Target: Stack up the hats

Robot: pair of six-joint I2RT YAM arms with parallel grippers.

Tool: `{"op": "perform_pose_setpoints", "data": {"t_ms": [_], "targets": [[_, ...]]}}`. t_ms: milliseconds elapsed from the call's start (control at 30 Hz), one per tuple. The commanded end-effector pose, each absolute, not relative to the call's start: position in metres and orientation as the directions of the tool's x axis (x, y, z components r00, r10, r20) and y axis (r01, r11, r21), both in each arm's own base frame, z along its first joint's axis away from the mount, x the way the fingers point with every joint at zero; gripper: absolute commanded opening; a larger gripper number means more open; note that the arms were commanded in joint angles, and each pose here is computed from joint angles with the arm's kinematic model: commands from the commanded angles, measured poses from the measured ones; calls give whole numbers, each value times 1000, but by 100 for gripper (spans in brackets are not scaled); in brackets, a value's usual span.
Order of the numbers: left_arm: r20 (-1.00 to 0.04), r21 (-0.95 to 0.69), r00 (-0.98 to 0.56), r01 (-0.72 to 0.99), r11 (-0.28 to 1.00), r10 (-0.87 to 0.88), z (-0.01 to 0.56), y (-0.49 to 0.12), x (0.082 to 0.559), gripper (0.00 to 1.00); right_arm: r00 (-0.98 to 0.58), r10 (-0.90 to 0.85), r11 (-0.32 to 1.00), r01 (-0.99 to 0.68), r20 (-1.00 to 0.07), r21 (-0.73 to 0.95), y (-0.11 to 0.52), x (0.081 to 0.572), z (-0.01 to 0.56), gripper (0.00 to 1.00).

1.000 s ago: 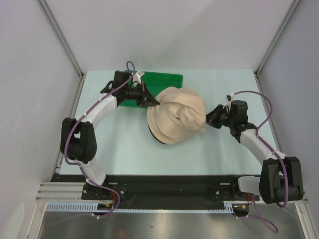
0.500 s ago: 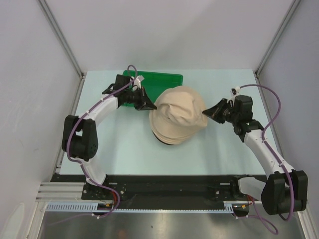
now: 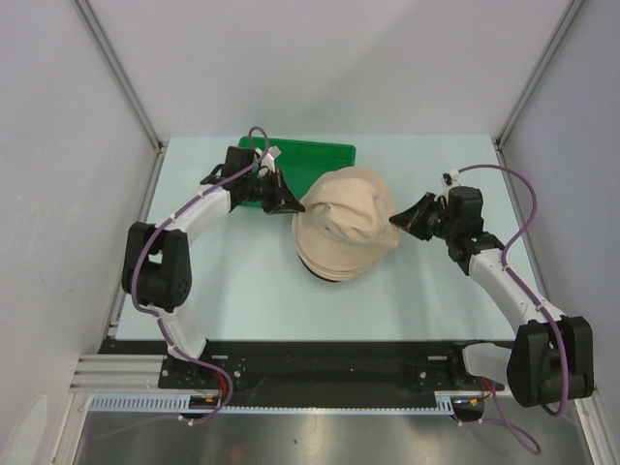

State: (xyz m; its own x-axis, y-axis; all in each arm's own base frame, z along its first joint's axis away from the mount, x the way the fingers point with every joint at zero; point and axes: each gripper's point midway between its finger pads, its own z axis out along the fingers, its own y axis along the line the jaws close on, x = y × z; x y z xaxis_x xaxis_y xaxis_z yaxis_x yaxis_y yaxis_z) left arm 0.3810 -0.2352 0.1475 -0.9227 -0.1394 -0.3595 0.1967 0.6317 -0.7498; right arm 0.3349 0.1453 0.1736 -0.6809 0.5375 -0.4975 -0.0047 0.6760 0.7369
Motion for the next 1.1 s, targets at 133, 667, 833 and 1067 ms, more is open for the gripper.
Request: {"op": "perform_pose_setpoints", "data": {"t_ms": [133,667,833,1067], "targets": [[-320,-422,-934,-10,906,-160,54,-149,391,0,-753,543,806,345,-371,481,95,286,56,0],[-414,-502,-890,46,864,-193,98,-171,440,0,-853,406,887,282,-328,366,115,266,28,0],[-455,-475,-882,124,872,-122,99,-185,450,0,-867,283,893,82,-409,443,138,265,57,6],[-538,-464,-843,286,838,-11,116,-216,459,0,-824,262,894,10,-503,449,121,248,112,68]]}}
